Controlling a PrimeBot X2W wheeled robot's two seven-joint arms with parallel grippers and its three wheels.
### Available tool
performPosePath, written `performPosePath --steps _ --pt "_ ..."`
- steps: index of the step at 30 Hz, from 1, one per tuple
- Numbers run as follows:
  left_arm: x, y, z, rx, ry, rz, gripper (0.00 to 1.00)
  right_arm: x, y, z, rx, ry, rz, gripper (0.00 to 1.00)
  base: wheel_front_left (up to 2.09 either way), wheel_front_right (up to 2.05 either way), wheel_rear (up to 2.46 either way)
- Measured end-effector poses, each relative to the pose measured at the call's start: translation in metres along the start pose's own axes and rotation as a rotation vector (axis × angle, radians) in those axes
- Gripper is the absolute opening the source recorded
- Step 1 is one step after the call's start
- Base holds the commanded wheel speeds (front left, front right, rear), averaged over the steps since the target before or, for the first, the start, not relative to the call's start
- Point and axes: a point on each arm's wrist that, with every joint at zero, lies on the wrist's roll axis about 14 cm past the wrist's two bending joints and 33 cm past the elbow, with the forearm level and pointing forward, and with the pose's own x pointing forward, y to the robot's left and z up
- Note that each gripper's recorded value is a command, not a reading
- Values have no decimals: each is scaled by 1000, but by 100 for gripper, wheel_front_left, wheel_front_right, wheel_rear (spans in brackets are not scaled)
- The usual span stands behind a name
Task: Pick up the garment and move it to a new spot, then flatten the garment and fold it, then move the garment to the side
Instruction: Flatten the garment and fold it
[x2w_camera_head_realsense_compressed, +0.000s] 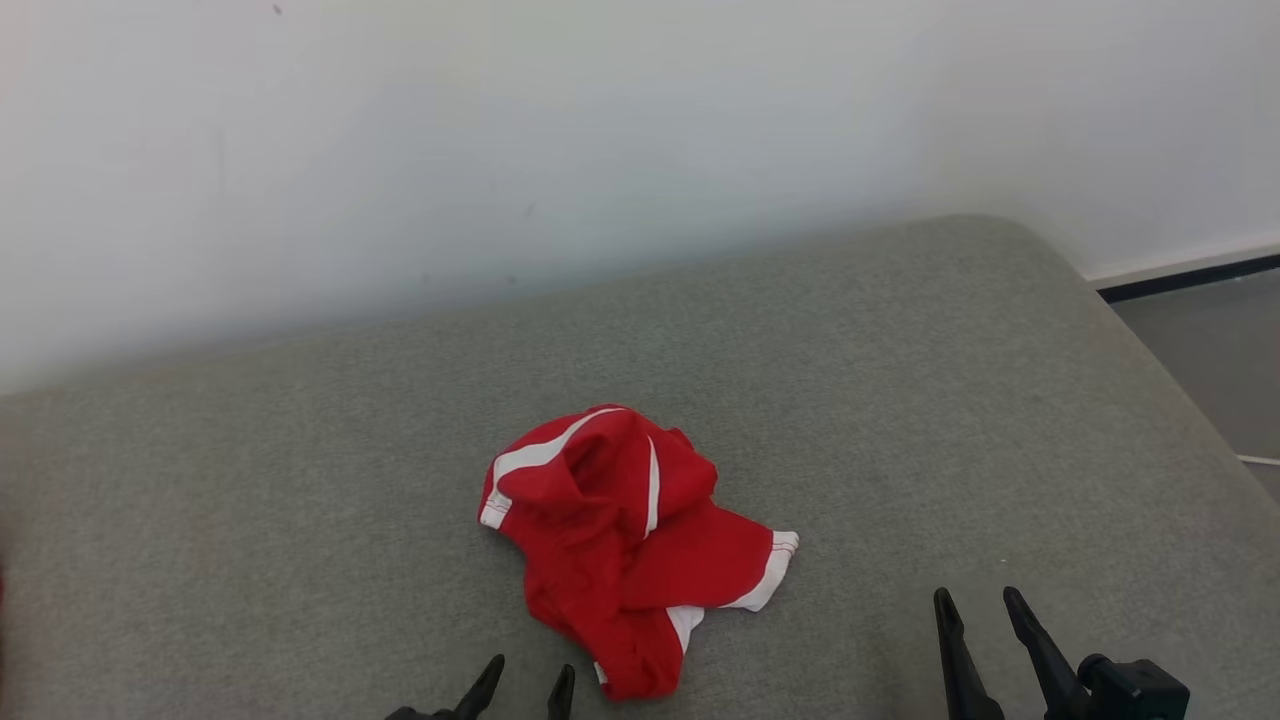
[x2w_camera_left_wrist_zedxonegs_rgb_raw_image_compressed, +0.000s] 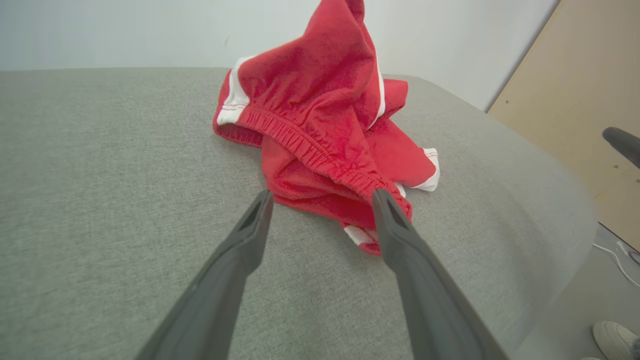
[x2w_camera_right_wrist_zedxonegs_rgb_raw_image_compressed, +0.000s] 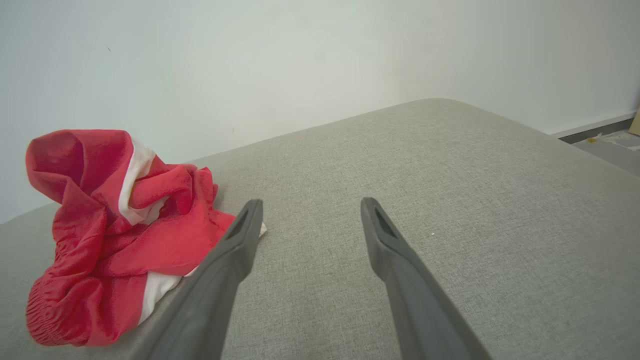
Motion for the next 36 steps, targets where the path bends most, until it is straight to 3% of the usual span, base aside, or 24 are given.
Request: performPosePath --steps 9,19,20,21,28,36 --pt "17 -35 -36 -53 146 -127 100 -16 -25 -2 7 4 -89 100 0 0 0" --pt "34 -42 -52 -71 212 -166 100 -22 -35 -4 6 15 -127 100 0 0 0" --pt "36 -42 -53 -70 216 -168 42 -22 -35 -4 7 16 -128 100 0 0 0" --pt "38 -44 -52 -67 215 -174 0 -22 -35 -5 7 17 -130 100 0 0 0" --pt "60 -55 -17 -101 102 -211 0 -21 -37 -4 9 14 -136 100 0 0 0" --pt "94 -97 92 -45 -167 -370 0 -17 -30 -4 14 12 -115 100 0 0 0"
